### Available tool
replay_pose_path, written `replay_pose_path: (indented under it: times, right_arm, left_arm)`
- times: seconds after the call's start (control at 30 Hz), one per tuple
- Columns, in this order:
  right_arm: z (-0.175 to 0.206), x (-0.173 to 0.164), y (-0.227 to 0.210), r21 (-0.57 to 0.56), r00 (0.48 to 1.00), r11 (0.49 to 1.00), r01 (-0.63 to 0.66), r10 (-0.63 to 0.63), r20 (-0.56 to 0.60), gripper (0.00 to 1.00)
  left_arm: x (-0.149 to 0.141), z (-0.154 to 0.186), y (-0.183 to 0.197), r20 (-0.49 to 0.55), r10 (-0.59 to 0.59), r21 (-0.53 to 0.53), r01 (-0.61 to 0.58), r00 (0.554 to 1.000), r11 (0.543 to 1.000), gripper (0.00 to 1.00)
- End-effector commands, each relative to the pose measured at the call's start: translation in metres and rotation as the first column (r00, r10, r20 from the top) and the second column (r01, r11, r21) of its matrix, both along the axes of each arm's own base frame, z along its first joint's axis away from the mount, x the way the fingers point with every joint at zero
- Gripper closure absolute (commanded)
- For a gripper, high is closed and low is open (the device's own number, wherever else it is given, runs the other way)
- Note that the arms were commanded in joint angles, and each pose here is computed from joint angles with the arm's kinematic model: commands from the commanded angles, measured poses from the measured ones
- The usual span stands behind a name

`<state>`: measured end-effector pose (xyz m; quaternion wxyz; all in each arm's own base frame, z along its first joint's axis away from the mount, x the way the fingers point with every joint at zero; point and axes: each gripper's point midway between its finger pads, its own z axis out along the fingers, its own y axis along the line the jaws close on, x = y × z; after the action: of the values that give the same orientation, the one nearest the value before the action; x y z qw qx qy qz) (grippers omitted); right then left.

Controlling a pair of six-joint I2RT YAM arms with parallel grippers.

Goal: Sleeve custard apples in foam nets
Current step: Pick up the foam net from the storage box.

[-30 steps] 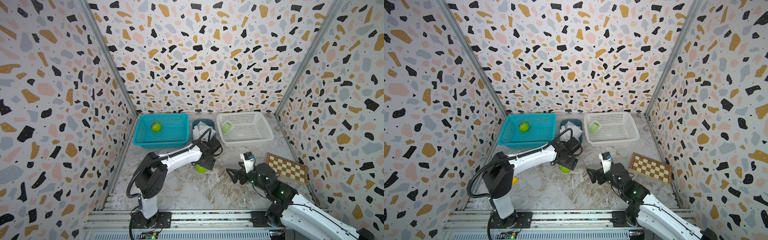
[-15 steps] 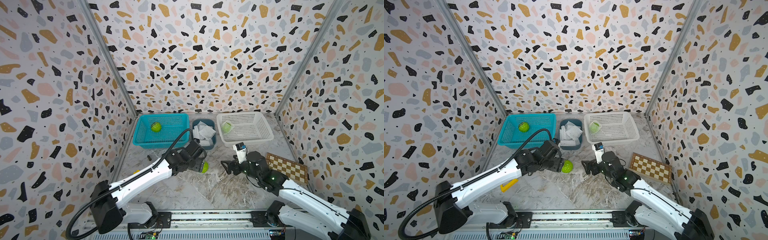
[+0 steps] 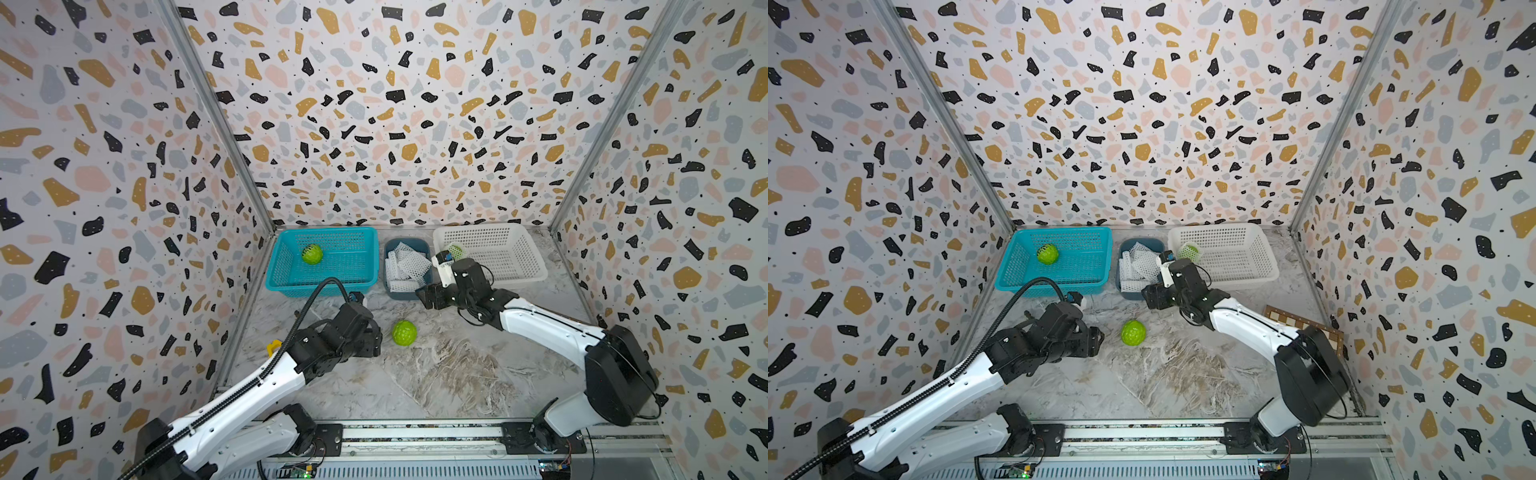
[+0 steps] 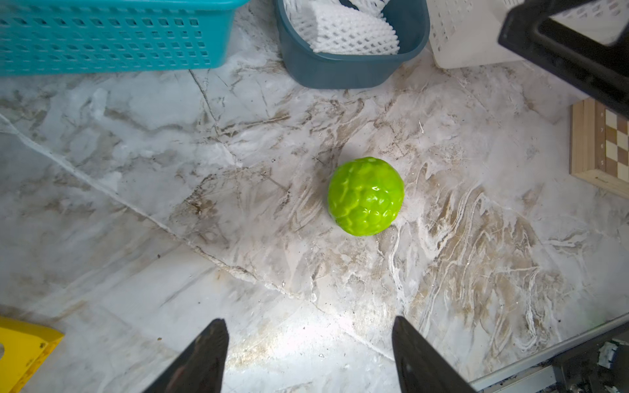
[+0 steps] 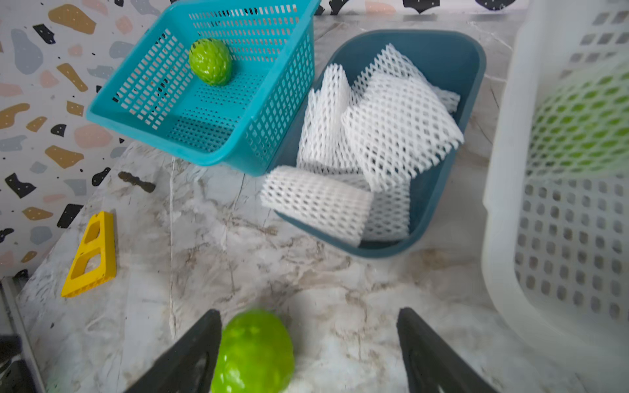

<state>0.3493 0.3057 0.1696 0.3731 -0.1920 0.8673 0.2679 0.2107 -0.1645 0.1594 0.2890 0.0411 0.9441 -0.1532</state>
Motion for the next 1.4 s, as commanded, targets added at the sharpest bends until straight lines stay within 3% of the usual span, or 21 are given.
replay_pose_path:
  times: [0.0,0.13,0.57,0.67,0.93,1.03,1.3,1.37]
  right_arm:
    - [-0.007,0.015,0.008,-0.064,1.0,0.998,-0.012,0.011,-0.029,0.17]
    - [-0.032,0.036,0.02,-0.138,0.999,0.99,-0.035,0.03,-0.04,0.19]
    - [-0.065,0.065,0.042,-0.207,0.996,0.975,-0.085,0.076,-0.051,0.22]
    - [-0.07,0.069,0.046,-0.217,0.995,0.972,-0.094,0.084,-0.052,0.31]
    - [-0.055,0.076,0.052,-0.211,0.994,0.971,-0.109,0.106,-0.026,0.68]
    - [-0.038,0.074,0.052,-0.198,0.994,0.974,-0.109,0.111,-0.001,0.74]
    - [0.009,0.063,0.046,-0.161,0.991,0.981,-0.106,0.118,0.066,0.81]
    - [0.02,0.059,0.043,-0.149,0.99,0.984,-0.102,0.115,0.083,0.81]
  left_arm:
    - [0.001,0.003,-0.001,0.001,0.011,-0.055,-0.011,1.0,0.998,0.25]
    - [0.002,0.0,-0.002,-0.008,0.014,-0.071,-0.015,1.0,0.997,0.26]
    - [0.001,-0.005,0.004,-0.033,0.032,-0.074,-0.034,0.999,0.997,0.27]
    - [0.002,-0.007,0.003,-0.043,0.033,-0.08,-0.037,0.999,0.996,0.27]
    - [0.004,-0.008,0.002,-0.049,0.035,-0.09,-0.04,0.998,0.995,0.27]
    - [0.005,-0.007,0.001,-0.05,0.034,-0.096,-0.038,0.998,0.995,0.27]
    - [0.011,0.007,-0.008,-0.033,0.02,-0.153,-0.024,0.999,0.988,0.27]
    - [0.013,0.014,-0.009,-0.018,0.016,-0.17,-0.019,1.0,0.985,0.32]
